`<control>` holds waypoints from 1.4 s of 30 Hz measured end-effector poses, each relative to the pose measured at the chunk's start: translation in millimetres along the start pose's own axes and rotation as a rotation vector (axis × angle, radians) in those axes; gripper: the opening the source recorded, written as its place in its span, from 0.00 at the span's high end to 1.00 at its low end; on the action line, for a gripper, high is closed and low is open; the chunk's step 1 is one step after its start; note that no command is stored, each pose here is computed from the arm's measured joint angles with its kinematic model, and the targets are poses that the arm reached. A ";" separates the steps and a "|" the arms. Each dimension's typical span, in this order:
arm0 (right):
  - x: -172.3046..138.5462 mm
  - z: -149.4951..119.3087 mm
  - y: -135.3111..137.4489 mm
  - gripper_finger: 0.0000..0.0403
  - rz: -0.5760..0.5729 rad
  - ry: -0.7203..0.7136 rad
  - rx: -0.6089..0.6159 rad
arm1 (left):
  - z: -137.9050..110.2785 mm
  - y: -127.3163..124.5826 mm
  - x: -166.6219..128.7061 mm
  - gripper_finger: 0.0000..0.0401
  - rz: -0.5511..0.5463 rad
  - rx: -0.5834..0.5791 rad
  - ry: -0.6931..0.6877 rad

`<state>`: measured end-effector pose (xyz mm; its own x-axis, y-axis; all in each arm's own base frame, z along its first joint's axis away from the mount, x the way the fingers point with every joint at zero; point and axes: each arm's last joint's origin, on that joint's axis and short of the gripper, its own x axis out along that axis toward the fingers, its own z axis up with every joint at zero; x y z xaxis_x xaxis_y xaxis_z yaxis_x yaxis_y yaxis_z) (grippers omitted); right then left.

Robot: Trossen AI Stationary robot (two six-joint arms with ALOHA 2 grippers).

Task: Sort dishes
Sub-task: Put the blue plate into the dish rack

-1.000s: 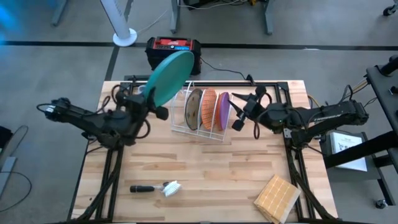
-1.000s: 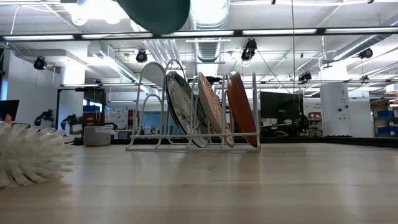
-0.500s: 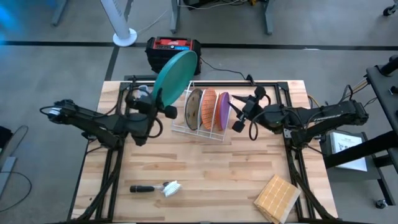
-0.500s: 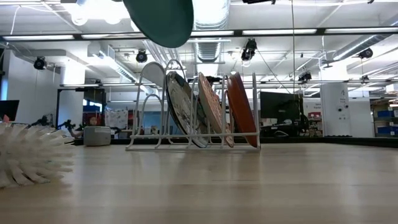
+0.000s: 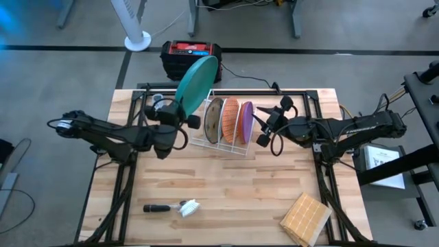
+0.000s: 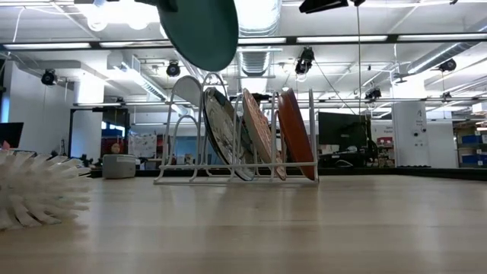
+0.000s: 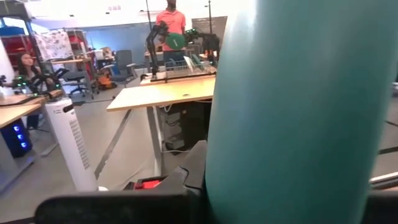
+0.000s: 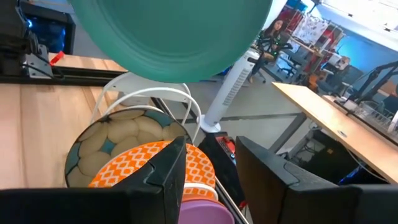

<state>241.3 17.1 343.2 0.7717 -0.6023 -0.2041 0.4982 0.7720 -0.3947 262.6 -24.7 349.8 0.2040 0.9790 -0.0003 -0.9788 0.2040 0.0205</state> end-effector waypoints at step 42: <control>0.0 -3.6 0.7 0.68 0.004 0.029 -0.006 | -36.1 -6.4 6.0 0.92 0.030 0.004 -0.003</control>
<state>240.3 16.9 339.7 0.7623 -0.6046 -0.2312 0.4923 0.7734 -0.3993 269.3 -20.0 313.5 0.1747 0.9846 0.0036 -0.9843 0.1745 0.0244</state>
